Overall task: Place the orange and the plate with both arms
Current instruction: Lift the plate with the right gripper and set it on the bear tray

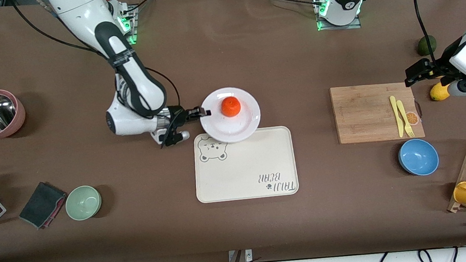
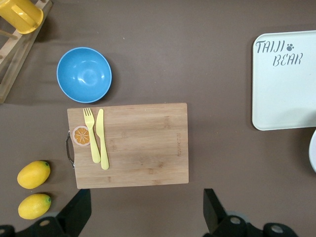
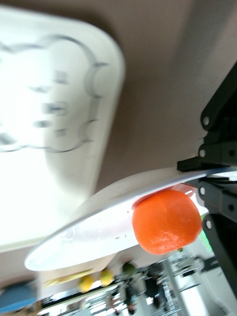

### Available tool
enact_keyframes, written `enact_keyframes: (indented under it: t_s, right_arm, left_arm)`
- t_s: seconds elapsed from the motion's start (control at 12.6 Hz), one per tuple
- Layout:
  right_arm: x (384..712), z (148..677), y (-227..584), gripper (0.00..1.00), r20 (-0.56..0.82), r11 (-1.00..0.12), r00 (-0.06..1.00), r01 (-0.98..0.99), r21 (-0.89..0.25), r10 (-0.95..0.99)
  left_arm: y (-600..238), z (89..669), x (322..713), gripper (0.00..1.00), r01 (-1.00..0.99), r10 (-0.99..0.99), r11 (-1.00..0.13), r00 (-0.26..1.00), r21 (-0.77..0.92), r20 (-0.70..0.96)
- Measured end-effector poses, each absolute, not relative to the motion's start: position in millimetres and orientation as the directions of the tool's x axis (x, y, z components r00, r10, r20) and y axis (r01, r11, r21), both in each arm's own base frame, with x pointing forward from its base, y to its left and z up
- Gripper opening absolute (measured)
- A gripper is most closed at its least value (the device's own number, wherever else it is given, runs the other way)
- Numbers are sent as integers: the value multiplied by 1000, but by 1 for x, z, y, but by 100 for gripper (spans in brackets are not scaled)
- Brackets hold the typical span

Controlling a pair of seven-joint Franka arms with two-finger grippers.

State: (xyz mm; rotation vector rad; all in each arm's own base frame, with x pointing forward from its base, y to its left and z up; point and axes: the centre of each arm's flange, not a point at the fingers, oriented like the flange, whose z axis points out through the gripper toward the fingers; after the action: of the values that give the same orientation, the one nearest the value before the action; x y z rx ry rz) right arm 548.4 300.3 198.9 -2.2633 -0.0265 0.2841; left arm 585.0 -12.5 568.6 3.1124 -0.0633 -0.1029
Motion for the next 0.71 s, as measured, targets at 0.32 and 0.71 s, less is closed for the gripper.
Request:
enact_keyframes:
  t_s: [0.32, 0.71]
  right_arm:
    - [612, 226, 301, 6, -215, -620, 976, -185, -763, -26]
    - [642, 157, 327, 6, -233, -606, 970, -226, -763, -69]
  left_arm:
    - [-13, 568, 585, 100, -40, -41, -999, 997, 28, -66]
    - [-13, 568, 585, 100, -40, -42, -999, 997, 28, -67]
